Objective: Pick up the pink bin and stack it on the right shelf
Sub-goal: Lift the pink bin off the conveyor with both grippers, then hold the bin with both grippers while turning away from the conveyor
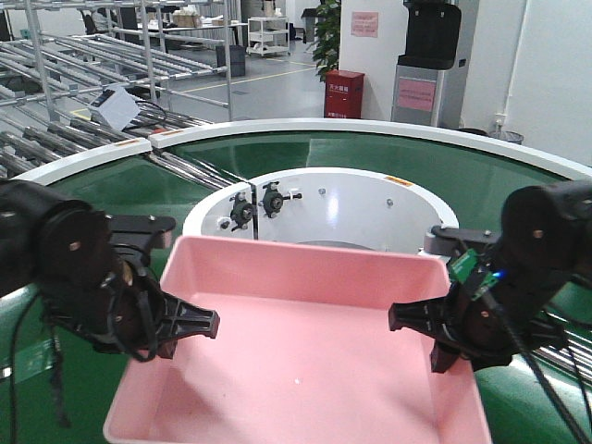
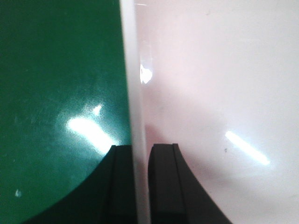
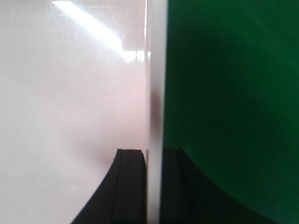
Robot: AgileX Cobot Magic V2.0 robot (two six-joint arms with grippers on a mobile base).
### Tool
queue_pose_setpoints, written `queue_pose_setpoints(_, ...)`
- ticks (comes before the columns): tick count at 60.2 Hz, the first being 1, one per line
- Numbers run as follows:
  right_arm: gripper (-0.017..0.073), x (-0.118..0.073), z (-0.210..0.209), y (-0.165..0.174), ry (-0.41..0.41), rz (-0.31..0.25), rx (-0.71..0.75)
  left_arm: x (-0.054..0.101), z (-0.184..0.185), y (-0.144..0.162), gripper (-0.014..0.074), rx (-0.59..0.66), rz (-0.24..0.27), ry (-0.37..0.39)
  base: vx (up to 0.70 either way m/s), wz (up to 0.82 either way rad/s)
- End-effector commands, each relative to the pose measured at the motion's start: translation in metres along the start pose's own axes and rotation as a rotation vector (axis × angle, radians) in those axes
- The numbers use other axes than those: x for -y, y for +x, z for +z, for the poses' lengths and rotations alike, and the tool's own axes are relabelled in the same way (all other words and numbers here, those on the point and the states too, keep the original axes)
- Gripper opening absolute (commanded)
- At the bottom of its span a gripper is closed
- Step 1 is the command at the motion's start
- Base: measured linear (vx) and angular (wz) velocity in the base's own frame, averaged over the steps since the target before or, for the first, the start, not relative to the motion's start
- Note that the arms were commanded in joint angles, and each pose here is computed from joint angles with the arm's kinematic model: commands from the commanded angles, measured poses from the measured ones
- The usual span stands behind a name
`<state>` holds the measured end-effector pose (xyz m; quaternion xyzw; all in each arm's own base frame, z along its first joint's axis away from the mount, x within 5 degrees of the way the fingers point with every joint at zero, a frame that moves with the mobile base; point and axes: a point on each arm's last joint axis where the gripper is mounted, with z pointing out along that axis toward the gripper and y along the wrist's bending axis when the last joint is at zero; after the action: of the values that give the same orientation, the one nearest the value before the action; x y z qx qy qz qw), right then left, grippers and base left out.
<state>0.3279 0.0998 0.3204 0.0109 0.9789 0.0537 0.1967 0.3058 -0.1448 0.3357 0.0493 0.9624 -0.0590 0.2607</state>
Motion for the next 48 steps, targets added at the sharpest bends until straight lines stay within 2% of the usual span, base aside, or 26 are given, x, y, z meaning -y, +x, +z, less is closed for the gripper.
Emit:
queue_pose_setpoints(1,-0.0009,0.003,-0.040,0.009,0.059,-0.080,0.167,0.001,-0.040,0.011,0.0004,0.150,-0.017,0.015,0.00,0.00)
queue_pose_setpoints(10,-0.0009,-0.010,-0.056,0.041,0.061,-0.137,0.227,0.005,-0.054,0.049,0.0004,0.170,-0.047,0.043,0.00,0.00)
queue_pose_setpoints(22,-0.0009,-0.014,-0.070,0.062,0.029,-0.141,0.261,0.009,-0.063,0.084,0.0004,0.194,-0.060,0.104,0.00,0.00)
queue_pose_setpoints(48,-0.0009,-0.014,-0.072,0.063,0.024,-0.141,0.265,0.009,-0.067,0.088,0.0004,0.205,-0.064,0.122,0.00,0.00)
